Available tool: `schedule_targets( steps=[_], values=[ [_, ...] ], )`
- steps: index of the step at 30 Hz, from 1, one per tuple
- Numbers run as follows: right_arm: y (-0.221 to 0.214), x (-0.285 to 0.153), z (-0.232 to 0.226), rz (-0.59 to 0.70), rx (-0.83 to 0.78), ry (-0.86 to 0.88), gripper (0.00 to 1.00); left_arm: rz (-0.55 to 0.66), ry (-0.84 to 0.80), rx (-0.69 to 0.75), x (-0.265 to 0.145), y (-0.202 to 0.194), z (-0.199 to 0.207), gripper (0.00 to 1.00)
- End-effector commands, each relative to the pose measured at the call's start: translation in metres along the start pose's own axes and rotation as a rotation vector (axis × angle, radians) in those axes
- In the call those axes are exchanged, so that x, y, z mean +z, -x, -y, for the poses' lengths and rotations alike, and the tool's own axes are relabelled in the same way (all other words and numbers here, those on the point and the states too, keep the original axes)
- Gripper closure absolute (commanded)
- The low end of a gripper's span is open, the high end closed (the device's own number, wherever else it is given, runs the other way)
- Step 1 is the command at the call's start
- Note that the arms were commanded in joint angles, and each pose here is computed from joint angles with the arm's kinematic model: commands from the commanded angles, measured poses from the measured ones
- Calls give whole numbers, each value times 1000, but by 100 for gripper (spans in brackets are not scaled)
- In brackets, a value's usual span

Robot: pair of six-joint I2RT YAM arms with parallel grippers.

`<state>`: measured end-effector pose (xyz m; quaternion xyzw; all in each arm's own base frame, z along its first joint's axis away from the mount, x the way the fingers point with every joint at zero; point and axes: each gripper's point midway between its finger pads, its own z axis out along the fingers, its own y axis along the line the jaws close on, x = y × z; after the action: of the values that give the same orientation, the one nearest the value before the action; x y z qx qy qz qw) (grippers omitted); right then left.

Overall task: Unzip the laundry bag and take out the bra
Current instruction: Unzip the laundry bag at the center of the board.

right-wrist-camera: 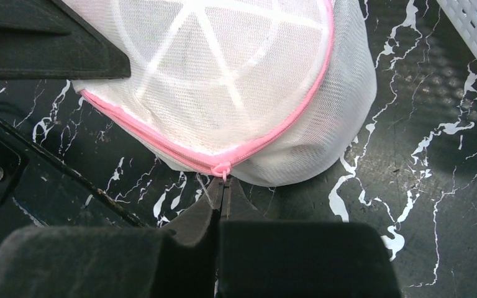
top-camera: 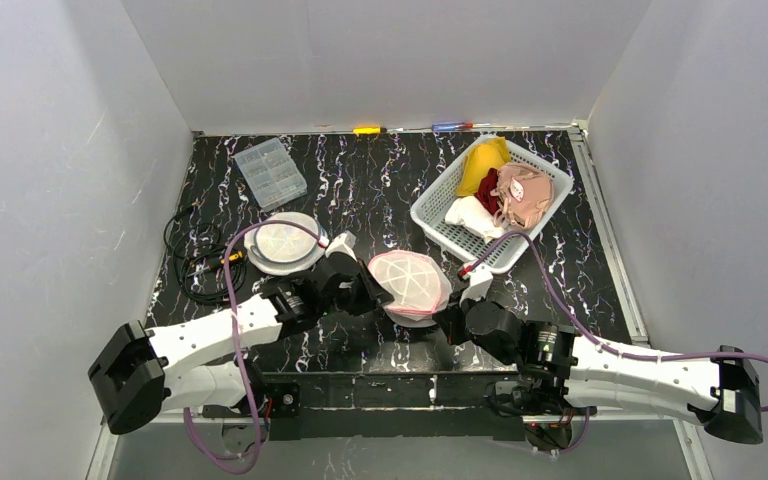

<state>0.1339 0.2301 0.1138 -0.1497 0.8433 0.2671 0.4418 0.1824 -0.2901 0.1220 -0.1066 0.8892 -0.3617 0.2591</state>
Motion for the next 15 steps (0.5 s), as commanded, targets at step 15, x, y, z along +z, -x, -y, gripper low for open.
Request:
schedule_targets(
  steps=[15],
  values=[
    [27,-3,-45,78,3,92,99,-263,-244,297,-24,39,62,100]
  ],
)
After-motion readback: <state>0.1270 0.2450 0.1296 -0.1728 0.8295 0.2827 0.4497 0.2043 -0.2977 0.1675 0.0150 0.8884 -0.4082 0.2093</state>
